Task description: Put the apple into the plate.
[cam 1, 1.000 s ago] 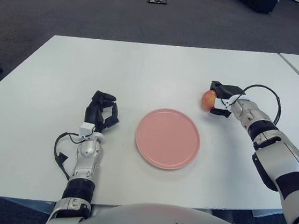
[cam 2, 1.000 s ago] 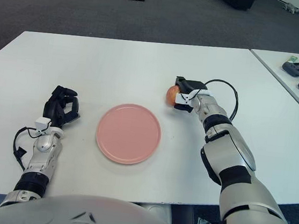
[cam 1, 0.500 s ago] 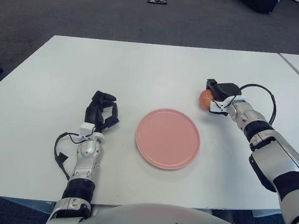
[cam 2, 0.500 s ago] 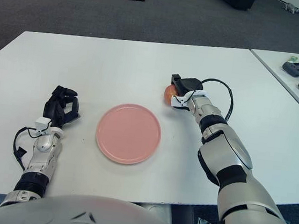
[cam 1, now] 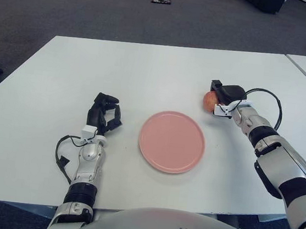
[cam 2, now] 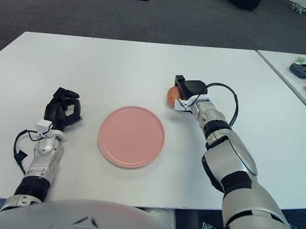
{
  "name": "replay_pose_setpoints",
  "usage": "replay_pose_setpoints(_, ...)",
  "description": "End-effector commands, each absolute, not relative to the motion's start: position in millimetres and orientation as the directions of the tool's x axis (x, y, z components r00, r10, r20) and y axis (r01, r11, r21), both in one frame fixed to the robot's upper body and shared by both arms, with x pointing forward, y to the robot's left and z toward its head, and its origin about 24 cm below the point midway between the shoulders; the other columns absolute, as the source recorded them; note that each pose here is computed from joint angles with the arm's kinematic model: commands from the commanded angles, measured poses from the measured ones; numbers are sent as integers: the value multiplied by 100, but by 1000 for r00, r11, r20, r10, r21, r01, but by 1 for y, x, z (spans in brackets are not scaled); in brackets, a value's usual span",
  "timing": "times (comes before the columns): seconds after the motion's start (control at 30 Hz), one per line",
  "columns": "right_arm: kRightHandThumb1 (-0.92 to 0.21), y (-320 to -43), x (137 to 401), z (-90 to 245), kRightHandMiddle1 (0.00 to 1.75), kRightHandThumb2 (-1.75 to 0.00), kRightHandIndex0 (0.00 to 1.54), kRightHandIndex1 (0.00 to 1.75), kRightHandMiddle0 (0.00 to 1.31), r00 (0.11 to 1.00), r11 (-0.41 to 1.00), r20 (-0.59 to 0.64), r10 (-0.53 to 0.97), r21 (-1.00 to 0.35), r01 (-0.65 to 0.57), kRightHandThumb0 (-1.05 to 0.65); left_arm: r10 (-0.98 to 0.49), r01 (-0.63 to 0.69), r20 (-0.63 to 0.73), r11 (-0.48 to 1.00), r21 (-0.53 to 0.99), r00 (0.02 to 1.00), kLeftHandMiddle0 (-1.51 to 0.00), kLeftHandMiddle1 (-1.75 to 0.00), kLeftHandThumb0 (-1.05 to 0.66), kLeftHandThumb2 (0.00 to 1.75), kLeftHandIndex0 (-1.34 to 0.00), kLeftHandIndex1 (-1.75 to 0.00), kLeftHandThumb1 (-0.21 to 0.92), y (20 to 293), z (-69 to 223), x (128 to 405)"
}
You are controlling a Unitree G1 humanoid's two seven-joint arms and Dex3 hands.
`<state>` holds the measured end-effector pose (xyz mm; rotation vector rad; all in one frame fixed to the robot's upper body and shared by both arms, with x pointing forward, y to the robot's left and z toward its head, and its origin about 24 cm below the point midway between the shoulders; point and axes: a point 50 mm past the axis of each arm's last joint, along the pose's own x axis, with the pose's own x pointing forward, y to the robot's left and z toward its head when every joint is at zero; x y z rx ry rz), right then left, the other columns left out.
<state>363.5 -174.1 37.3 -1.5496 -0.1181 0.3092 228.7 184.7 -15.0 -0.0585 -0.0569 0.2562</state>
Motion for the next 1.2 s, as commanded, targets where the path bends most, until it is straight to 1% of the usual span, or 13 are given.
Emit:
replay_pose_setpoints(0.0,-21,-176,366,48,175,-144,128,175,70,961,51,-45,274,-997,-61,-52,264,-267,-59,962,-55,963,-81,-175,-42,112,-48,-175,49,184,-37,211)
replay_pose_setpoints(0.13,-21,-175,365,53,175,-145,129,175,70,958,120,7,288,-992,-29,-52,261,-264,-57,962,-61,964,-82,-175,-42,111,-47,-175,49,185,-37,212)
replay_pose_setpoints(0.23,-20,-170,359,64,175,-146,129,175,71,940,228,83,331,-974,6,-53,259,-262,-58,963,-61,964,-82,-175,-42,111,-47,-175,49,185,-37,212)
replay_pose_setpoints(0.3,-19,-167,356,69,175,-147,129,175,71,929,262,113,351,-965,18,-53,260,-263,-58,963,-59,964,-82,-175,-42,111,-47,-175,49,185,-37,213)
replay_pose_setpoints(0.6,-19,-160,340,84,175,-147,130,175,72,890,339,181,419,-940,32,-53,262,-265,-56,963,-46,963,-79,-175,-42,110,-46,-175,50,185,-37,213)
replay_pose_setpoints(0.83,-19,-154,329,93,175,-147,131,175,71,859,388,215,465,-922,21,-52,264,-266,-52,962,-57,963,-78,-175,-42,108,-46,-175,51,185,-37,214)
replay_pose_setpoints(1.07,-19,-148,316,99,175,-147,131,175,71,824,439,228,518,-898,-27,-52,268,-271,-48,961,-63,962,-80,-175,-42,108,-45,-175,52,185,-37,214)
replay_pose_setpoints(1.17,-19,-144,309,101,175,-147,130,175,71,795,465,237,559,-883,-63,-52,270,-273,-48,960,-61,962,-81,-175,-42,108,-45,-175,52,185,-37,214)
